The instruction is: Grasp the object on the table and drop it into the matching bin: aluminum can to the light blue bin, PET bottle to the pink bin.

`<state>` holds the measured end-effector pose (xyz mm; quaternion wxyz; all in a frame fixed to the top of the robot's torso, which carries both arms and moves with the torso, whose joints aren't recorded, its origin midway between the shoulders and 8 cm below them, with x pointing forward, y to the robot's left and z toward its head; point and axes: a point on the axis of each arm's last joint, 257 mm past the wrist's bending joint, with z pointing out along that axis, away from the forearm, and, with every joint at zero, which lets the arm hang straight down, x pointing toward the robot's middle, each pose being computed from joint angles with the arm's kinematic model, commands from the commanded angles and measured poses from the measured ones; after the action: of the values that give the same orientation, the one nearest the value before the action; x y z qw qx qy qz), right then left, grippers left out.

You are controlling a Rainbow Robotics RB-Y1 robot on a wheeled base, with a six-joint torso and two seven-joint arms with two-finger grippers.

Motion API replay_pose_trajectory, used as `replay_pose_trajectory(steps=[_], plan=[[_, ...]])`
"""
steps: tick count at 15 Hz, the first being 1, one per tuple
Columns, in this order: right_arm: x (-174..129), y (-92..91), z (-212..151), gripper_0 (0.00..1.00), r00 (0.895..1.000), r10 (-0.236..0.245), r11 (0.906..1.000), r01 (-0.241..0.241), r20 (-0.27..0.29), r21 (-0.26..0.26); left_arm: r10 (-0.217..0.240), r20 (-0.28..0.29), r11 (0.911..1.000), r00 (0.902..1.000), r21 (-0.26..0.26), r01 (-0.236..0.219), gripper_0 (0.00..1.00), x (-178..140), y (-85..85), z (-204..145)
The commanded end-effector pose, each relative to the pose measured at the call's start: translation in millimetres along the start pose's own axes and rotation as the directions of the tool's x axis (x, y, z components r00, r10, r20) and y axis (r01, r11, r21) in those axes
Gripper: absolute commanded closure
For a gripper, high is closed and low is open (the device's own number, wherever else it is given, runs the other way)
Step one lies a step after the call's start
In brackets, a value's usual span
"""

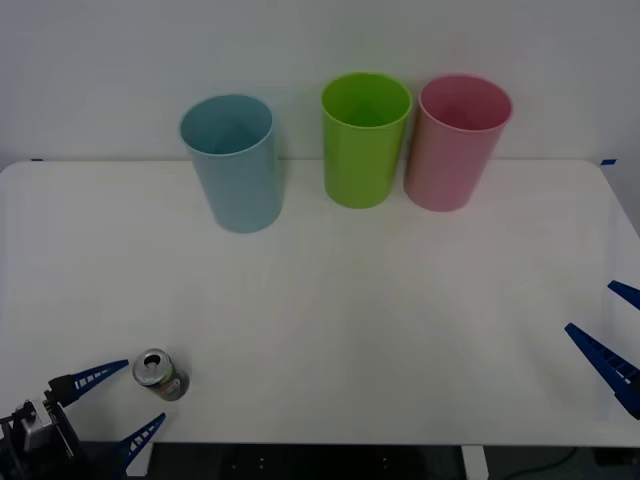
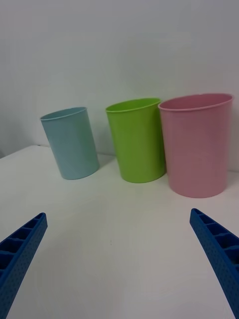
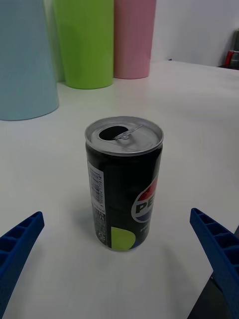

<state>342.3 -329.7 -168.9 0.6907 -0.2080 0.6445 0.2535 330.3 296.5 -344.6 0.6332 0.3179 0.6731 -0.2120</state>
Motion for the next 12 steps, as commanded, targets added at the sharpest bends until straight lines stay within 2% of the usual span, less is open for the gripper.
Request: replay_pose_trajectory(steps=[1,12], plan=[[0.0,0.0,0.0,0.00,1.000,0.000,1.0000,0.000,0.000,0.000,-0.010,0.021,0.9999,0.9997,-0.007,0.010,0.00,-0.9,-5.2,13.7],[0.0,0.0,0.0,0.00,1.000,0.000,1.0000,0.000,0.000,0.000,-0.015,0.058,0.9999,0.9982,0.002,0.015,0.00,-1.8,-11.4,52.1]])
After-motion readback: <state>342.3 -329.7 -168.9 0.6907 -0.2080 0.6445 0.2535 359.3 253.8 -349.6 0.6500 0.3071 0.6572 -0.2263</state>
